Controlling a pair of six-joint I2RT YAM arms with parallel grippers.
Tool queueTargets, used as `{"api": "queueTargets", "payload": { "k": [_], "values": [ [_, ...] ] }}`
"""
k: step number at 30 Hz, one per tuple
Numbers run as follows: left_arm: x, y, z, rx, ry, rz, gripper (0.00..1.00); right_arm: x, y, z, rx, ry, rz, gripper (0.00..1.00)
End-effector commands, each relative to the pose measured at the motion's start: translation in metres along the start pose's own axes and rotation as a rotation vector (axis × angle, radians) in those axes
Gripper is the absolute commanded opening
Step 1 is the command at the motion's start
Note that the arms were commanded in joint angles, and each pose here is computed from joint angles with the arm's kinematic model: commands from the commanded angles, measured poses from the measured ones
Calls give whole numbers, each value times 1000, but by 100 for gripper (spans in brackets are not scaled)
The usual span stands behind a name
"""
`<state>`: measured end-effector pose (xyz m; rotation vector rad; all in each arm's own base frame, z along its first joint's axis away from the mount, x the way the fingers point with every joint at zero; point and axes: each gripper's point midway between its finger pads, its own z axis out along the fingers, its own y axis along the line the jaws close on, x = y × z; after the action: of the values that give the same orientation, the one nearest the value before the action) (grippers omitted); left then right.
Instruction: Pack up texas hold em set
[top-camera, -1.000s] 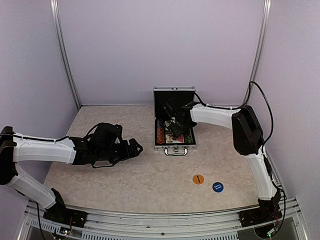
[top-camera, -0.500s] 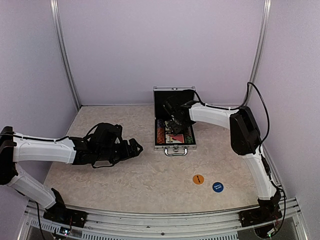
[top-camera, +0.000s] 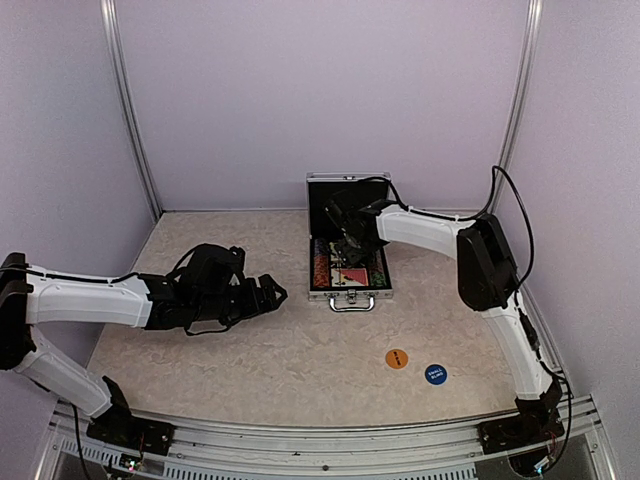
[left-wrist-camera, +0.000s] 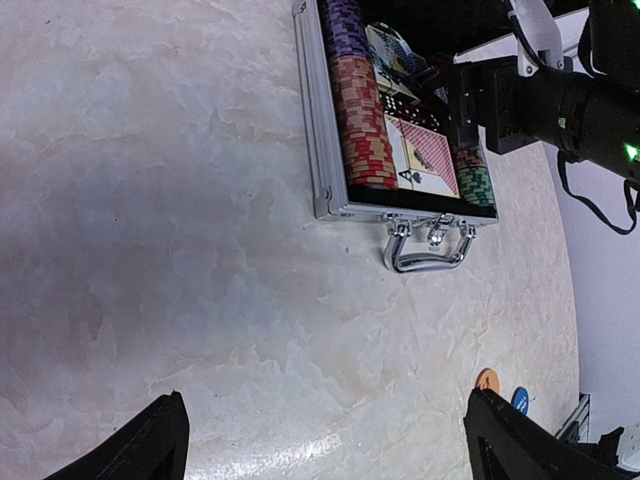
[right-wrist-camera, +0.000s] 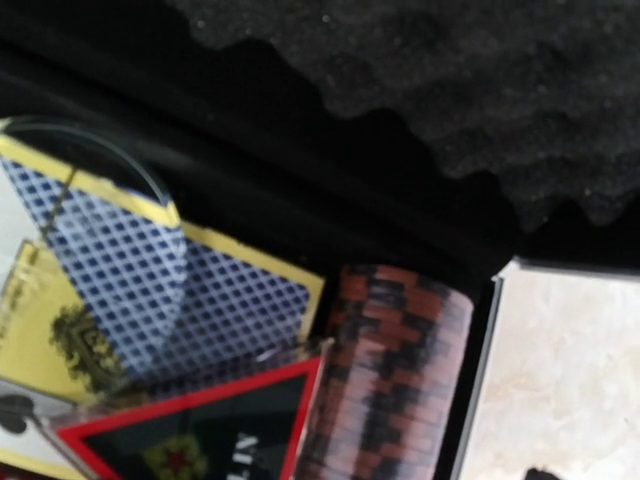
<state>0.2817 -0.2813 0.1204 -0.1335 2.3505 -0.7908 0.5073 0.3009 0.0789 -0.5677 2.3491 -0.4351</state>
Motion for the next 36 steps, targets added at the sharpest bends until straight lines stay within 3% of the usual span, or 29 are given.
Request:
{"api": "queueTargets", "payload": {
  "k": [1,11,25,36],
  "values": [
    [4,-2,0,21,4,-2,95,-4,-14,8,53,-4,12,87],
    [3,-4,-1,24,1,0,95,-5,-17,3,38,0,23,88],
    [7,-8,-1,34,3,0,95,-16,-21,-63,-137,-61,99,94],
    [8,-3,-5,34,-9,8,99,107,22,-137,-402,93,141,100]
  ]
}}
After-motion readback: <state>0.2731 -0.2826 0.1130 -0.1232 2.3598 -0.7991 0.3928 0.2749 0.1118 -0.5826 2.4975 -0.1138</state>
